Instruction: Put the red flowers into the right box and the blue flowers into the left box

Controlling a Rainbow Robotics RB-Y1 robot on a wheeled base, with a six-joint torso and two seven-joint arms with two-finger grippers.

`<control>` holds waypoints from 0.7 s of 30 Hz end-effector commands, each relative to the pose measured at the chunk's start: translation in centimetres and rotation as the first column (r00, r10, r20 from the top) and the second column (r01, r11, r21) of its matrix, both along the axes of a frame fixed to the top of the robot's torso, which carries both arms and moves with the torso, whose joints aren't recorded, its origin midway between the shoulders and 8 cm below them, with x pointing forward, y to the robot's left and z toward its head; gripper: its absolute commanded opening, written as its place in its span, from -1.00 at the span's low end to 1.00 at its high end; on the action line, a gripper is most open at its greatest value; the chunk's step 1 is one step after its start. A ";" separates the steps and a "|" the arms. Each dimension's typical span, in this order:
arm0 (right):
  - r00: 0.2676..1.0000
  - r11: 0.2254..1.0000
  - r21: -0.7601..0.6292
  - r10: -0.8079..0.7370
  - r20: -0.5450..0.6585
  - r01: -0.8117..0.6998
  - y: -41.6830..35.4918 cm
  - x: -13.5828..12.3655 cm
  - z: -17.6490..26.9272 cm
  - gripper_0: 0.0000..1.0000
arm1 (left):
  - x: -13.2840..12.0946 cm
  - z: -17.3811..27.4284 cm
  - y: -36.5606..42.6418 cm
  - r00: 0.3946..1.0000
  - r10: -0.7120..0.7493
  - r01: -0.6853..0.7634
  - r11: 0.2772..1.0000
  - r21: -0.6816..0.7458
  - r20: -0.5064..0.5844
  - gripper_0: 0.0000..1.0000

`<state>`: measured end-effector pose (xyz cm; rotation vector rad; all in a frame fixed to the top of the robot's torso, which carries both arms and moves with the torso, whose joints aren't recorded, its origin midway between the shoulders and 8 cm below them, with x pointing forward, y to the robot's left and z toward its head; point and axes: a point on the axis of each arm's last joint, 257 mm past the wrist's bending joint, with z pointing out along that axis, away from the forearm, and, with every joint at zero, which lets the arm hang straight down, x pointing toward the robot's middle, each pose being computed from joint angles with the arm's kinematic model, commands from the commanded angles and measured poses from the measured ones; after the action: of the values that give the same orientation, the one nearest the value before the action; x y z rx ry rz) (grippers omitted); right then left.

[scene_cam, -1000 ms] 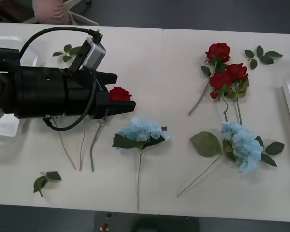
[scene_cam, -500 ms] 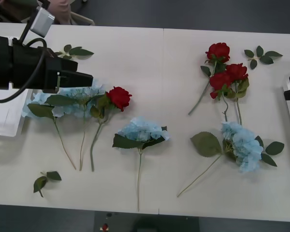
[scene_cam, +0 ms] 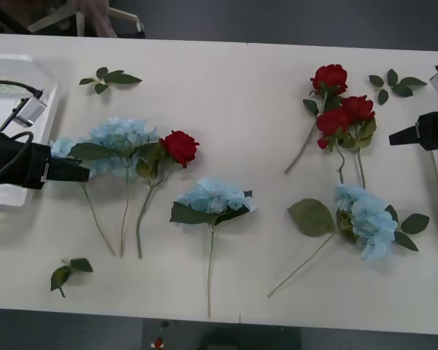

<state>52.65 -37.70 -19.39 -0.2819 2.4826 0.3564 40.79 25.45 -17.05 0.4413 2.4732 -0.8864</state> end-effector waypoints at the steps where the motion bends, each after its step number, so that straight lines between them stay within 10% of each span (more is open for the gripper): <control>1: 0.993 0.993 0.022 -0.113 0.042 0.112 1.2 3.1 2.3 1.00 | -0.1 0.2 2.6 0.986 0.132 -0.128 0.991 0.048 -0.106 1.00; 21: 0.940 0.925 -0.168 -0.337 0.050 0.340 -0.9 10.3 -1.7 1.00 | 0.9 -8.5 7.4 0.828 0.505 -0.448 0.857 0.257 -0.241 1.00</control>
<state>61.46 -39.73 -22.05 0.1014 2.5199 -0.0047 40.80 32.70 -26.11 -0.2029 2.7788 -0.5596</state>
